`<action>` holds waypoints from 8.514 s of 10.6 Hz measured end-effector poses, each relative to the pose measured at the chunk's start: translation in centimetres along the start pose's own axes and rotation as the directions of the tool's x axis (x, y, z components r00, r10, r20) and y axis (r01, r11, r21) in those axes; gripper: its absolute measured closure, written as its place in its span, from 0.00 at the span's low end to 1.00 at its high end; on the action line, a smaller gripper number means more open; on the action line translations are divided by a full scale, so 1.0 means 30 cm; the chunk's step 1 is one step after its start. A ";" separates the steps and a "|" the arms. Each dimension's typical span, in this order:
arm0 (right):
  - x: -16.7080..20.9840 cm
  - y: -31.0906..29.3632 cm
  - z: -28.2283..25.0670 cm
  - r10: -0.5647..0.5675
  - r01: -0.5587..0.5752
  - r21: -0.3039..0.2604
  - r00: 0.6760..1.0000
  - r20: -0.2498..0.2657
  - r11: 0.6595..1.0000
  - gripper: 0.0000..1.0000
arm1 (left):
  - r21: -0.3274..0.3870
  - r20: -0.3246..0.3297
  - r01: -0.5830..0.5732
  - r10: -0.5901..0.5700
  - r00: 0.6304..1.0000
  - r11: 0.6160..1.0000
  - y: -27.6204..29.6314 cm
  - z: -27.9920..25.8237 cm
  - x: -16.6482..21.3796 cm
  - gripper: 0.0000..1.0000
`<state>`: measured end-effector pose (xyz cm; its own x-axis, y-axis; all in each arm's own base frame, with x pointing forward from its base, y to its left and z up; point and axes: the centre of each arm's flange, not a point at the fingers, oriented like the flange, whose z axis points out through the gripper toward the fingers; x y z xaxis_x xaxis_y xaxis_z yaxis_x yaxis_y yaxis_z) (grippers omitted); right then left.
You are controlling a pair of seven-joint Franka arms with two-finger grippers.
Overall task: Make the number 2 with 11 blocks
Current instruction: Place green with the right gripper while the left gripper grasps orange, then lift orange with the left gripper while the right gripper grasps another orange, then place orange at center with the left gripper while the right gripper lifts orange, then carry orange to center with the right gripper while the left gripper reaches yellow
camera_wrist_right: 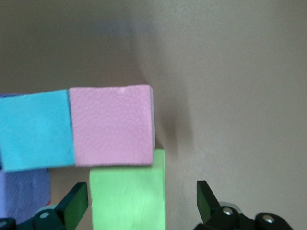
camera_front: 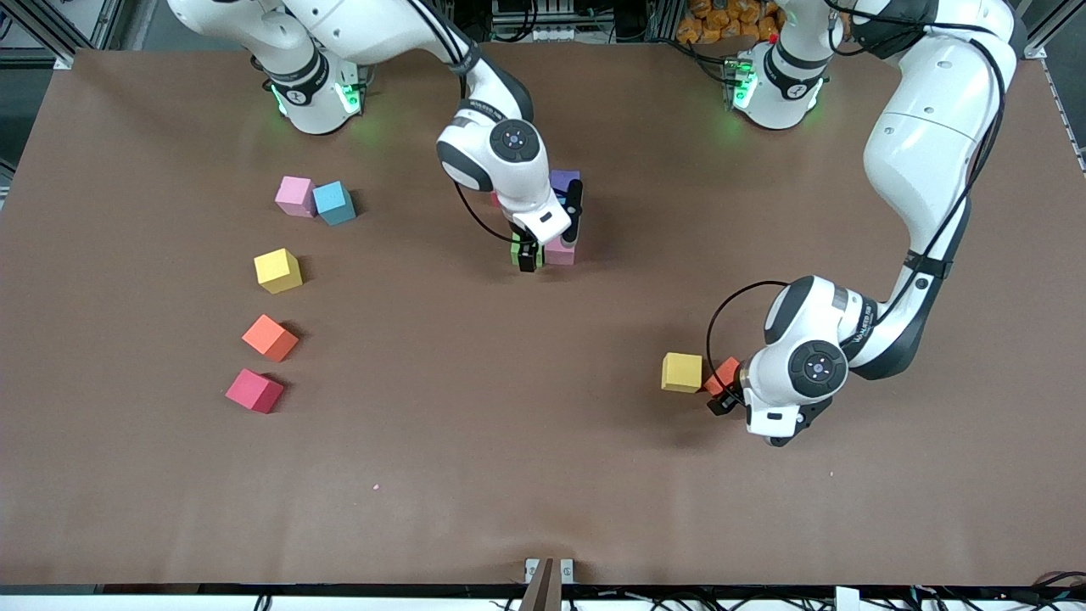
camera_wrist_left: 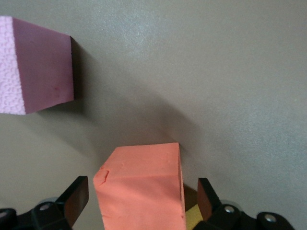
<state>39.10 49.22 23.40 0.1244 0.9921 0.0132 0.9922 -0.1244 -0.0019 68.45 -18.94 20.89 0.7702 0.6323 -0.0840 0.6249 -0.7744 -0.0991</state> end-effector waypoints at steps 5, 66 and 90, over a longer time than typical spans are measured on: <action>-0.021 0.011 -0.144 0.011 -0.010 -0.022 0.999 0.031 1.000 0.00 | -0.003 0.002 -0.003 0.003 1.000 1.000 0.008 0.009 -0.009 0.07; -1.180 0.777 -0.069 0.555 -0.557 0.011 0.829 0.069 0.831 0.41 | 0.027 0.138 0.747 -0.743 0.655 0.664 0.464 0.120 -1.671 0.41; -0.726 0.548 -0.104 0.789 -0.792 0.040 0.610 0.070 0.609 0.41 | 0.036 0.122 0.716 -0.714 0.690 0.698 0.449 0.055 -1.650 0.00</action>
<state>52.70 25.52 26.19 0.8592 0.5077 -0.0636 0.5053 -0.8614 -0.0512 38.54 -60.62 22.07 0.0695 0.9917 -0.1080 0.9825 -0.0868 -0.1651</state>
